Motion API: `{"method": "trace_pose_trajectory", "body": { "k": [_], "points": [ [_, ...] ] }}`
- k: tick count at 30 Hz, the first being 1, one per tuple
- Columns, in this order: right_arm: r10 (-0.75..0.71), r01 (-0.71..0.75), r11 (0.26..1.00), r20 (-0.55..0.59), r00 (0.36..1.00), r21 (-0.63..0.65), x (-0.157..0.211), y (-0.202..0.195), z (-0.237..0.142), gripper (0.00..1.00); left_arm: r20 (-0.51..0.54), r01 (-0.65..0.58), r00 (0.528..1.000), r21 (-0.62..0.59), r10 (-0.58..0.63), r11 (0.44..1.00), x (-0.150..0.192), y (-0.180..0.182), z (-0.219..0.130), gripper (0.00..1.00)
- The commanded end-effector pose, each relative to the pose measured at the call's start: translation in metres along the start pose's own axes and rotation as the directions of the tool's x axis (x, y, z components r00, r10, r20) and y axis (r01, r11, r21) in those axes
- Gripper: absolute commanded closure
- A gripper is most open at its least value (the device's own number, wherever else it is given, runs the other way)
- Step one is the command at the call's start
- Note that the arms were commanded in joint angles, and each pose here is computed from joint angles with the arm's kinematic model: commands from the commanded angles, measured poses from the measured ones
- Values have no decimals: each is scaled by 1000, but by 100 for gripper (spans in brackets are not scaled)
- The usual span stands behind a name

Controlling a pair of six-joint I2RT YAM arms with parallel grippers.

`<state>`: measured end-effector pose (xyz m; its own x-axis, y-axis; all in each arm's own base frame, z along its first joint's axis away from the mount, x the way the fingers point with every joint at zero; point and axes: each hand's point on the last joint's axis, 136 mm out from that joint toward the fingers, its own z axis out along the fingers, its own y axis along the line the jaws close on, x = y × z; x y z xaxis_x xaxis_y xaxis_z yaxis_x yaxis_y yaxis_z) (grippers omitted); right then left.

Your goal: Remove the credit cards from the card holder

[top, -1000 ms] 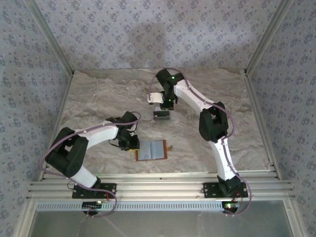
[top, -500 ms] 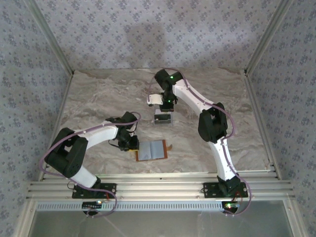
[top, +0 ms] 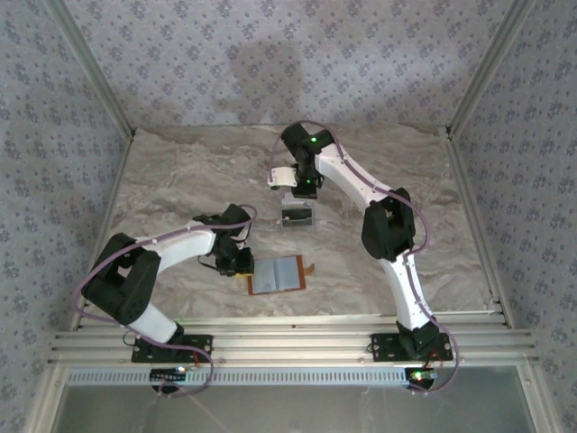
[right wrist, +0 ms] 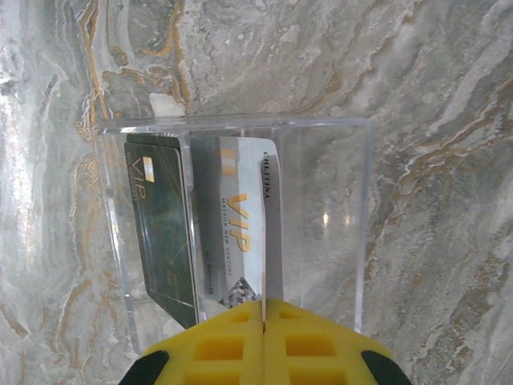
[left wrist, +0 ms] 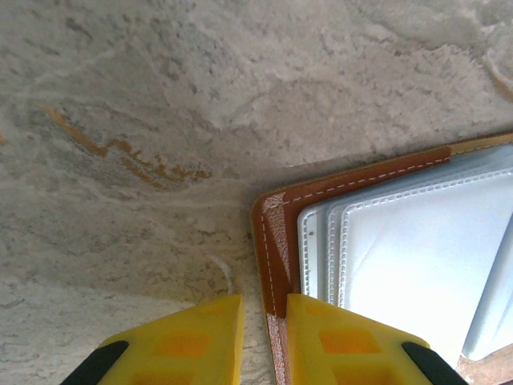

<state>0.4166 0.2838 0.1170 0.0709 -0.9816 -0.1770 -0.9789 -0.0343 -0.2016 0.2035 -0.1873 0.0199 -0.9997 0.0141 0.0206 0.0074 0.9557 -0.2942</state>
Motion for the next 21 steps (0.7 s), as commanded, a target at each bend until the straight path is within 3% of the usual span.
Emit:
{"method": "trace_pose_trajectory", "body": {
  "k": [1,21],
  "points": [
    [-140,141,987,-15,990,79,-3,-13,-28,100,0,-10,1000,-17,10,1000,1,3,-3,79],
    [-183,184,979,-11,983,84,-7,-15,-31,100,-9,-3,1000,-23,3,1000,1,3,-1,79]
  ]
}}
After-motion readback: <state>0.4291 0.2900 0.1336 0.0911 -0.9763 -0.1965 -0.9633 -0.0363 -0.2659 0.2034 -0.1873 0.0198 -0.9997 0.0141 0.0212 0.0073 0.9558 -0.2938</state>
